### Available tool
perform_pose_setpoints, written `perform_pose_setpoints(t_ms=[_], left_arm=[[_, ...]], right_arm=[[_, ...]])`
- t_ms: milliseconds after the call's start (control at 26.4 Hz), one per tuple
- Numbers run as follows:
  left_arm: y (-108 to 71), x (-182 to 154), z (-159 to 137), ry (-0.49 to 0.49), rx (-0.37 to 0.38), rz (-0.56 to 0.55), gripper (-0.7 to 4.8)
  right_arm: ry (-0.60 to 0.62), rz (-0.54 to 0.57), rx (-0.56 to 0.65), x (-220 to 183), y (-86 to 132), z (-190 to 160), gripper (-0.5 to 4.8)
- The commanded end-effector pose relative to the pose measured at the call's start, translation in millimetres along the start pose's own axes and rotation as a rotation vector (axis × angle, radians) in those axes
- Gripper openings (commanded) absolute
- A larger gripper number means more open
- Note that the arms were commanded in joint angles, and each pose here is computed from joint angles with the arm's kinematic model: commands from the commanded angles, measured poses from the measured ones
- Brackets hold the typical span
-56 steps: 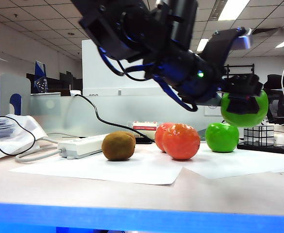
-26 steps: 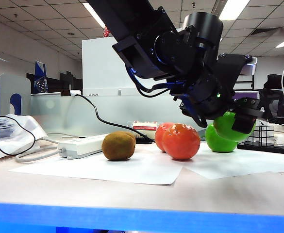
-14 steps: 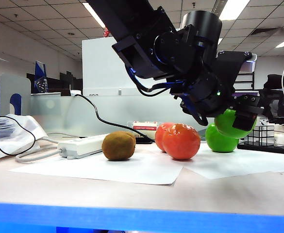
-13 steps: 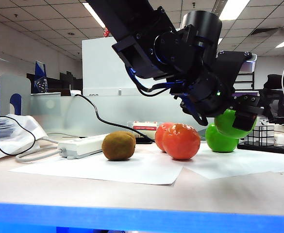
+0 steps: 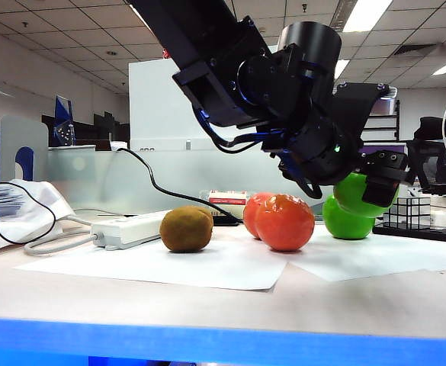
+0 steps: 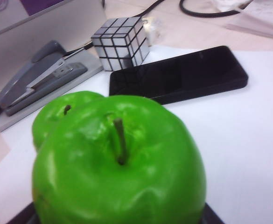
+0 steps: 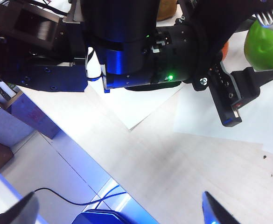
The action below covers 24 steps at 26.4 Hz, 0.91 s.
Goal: Put the same fruits together.
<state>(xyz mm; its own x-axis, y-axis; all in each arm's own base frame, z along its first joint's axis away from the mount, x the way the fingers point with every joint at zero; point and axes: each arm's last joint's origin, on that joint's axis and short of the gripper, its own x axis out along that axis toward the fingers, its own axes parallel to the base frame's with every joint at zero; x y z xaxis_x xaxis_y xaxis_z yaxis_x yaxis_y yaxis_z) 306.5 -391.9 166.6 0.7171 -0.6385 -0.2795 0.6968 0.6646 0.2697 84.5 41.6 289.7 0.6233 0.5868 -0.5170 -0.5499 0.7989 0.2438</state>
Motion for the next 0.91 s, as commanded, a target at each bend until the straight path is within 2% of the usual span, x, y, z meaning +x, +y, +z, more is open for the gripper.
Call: perform_pose_setpoints(t_ms=[38,76,379,607,797,910], left_arm=[[4.3,2,3,-0.042,-0.012,0.004,4.55],[3.8,3,2,-0.04,-0.012,0.0,4.74],[3.3,3,1,-0.046,-0.008,-0.008,4.77],[4.9,3,10,-0.089,-0.012,-0.003,4.79],[11.6,5,40,-0.173,-0.022,0.017,4.79],[20.3,6,70,-0.225,-0.016,0.05,4.79]], right_arm=[[-0.025,0.003,-0.012,-1,1,3,4.79],[-0.025,0.003,-0.012,-1,1,3,4.79],[-0.025,0.005,-0.013,-1,1,3,4.79],[-0.033,0.006,-0.016,-1,1,4,4.79],[-0.034,0.006,-0.017,-1,1,4,4.79],[-0.034,0.006,-0.017,-2,1,4,4.79]])
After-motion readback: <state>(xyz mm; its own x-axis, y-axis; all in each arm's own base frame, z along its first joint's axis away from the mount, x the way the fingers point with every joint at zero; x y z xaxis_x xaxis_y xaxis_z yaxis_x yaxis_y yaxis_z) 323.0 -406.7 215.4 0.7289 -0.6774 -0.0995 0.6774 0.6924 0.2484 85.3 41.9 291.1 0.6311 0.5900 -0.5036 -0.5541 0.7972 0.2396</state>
